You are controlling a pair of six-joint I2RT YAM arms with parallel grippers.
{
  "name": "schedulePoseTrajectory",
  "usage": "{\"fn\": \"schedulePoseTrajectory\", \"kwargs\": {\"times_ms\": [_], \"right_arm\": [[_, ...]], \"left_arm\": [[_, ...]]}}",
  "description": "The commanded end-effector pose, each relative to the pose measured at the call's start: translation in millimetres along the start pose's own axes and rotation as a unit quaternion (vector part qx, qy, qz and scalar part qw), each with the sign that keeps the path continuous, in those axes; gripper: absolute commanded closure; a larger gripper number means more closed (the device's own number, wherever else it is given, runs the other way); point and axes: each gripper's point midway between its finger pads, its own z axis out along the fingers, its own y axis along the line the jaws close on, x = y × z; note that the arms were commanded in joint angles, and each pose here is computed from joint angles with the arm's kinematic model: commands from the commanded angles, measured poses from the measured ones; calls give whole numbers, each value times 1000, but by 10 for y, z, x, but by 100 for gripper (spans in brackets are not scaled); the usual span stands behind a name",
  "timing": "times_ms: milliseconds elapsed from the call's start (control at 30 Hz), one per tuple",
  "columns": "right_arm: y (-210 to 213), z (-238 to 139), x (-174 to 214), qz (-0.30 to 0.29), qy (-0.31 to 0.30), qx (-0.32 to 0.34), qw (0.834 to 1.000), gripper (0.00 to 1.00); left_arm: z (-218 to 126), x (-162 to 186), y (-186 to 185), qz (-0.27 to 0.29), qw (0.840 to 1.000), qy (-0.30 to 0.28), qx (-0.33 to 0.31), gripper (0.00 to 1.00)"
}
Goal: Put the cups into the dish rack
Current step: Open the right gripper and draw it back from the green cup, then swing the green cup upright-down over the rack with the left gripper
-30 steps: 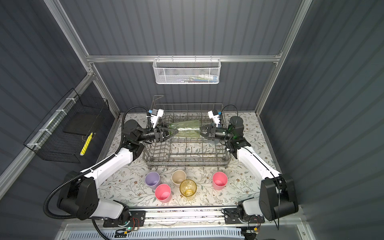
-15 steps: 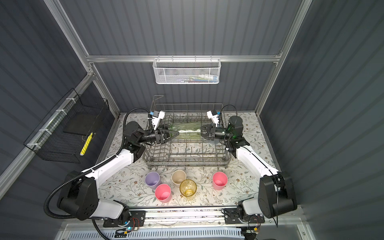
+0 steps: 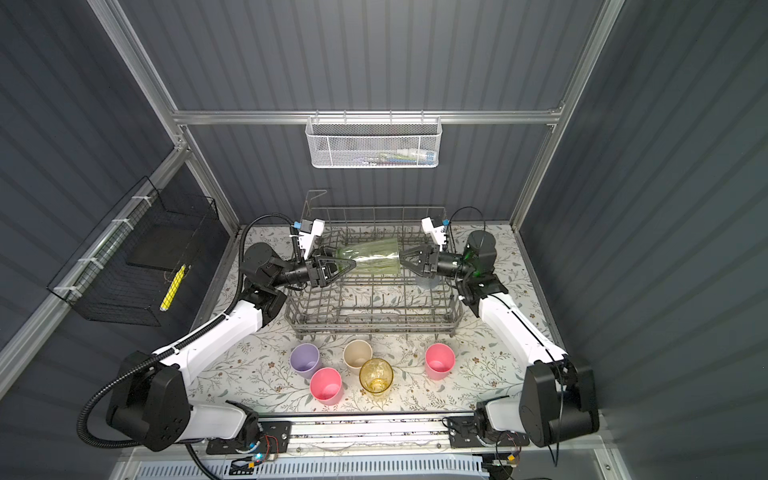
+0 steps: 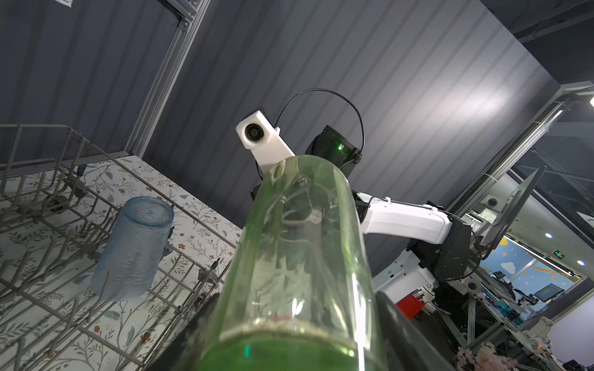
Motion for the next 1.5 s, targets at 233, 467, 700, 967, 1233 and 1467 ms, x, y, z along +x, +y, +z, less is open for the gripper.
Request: {"fn": "schedulePoseTrajectory", "kwargs": {"times_ms": [233,467,700,967,1233,1467], "right_arm": [[50,-653,33,-51,-72,145,986,73],[7,-1238,-43,-60,-162,258,951,73],[-153,-1626,-30,-42,-218,333,916,73],[-335,-1730,13,-26,-225,354,907,72],[-471,-1787,23,-21,-220,377,899,72],[-581,-1824,71,-18,-220,391,893,71]], "left_arm": [[-19,-156,-23,31,999,-15,-28,46],[62,-149,-7,37,998,8,-43,46],[281,48,69,49,992,69,-88,47],[202,53,431,45,973,103,-201,48],[-108,-166,778,69,919,132,-365,48],[-414,-177,1089,55,852,195,-482,49]]}}
